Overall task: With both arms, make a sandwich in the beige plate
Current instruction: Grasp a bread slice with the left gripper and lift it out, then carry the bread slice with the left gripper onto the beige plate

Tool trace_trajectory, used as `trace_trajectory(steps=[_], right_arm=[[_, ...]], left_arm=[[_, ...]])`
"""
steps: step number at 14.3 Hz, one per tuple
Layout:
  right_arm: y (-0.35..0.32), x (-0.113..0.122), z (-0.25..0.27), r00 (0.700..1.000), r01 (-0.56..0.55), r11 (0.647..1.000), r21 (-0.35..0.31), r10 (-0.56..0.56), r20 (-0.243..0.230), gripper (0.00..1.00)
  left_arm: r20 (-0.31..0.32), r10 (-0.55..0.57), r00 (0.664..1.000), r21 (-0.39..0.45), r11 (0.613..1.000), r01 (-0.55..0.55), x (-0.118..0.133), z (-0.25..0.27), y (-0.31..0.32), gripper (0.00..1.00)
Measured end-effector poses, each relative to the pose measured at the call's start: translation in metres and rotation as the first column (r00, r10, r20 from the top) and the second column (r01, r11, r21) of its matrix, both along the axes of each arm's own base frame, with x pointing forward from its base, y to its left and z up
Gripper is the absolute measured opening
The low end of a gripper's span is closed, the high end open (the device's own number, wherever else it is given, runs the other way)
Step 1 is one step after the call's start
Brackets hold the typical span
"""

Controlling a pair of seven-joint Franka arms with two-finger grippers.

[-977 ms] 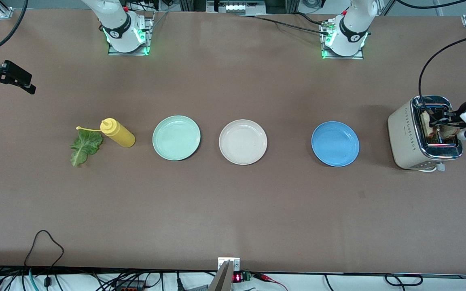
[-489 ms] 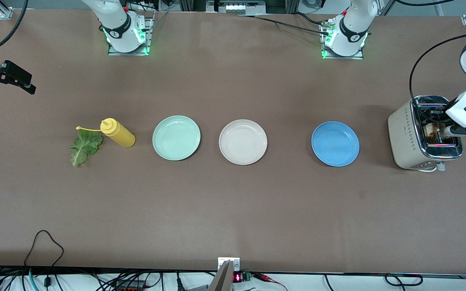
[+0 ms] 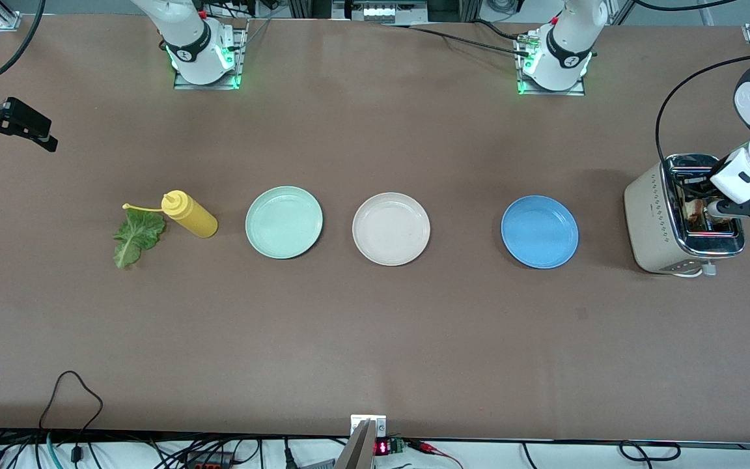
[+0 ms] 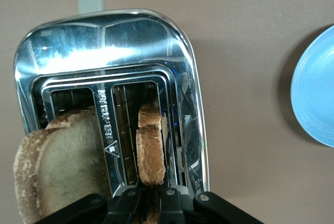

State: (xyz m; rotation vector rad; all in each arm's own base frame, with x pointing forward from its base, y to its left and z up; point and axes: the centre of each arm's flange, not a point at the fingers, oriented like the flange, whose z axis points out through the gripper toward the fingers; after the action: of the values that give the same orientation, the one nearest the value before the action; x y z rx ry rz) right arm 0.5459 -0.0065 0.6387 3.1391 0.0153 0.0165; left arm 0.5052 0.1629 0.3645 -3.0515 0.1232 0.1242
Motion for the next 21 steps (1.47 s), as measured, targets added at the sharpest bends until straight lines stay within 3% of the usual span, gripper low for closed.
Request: trace_trajectory(steps=[7,13,16,19,21], right_arm=[[0.000,0.000,0.000,1.000,0.000,1.000,0.000,0.000,0.000,1.00],[0.000,0.000,0.000,1.000,0.000,1.000,0.000,0.000,0.000,1.00],[0.000,0.000,0.000,1.000,0.000,1.000,0.000,0.000,0.000,1.00],[0.000,0.000,0.000,1.000,0.000,1.000,0.000,0.000,0.001,1.00],[0.000,0.000,0.000,1.000,0.000,1.000,0.000,0.000,0.000,1.00]], left_arm=[[-0.064,0.009,0.998,0.001,1.000,-0.009,0.016,0.076,-0.002,0.08],[-0.185,-0.094,0.978,-0.017,0.996,0.093,0.028,0.157,-0.077,0.08],[-0.263,-0.169,0.950,-0.049,0.986,0.162,0.032,0.141,-0.129,0.08],[-0.313,-0.208,0.927,-0.205,0.967,0.148,0.052,0.081,-0.189,0.08],[-0.306,-0.178,0.935,-0.311,0.947,0.078,0.068,0.040,-0.232,0.08]])
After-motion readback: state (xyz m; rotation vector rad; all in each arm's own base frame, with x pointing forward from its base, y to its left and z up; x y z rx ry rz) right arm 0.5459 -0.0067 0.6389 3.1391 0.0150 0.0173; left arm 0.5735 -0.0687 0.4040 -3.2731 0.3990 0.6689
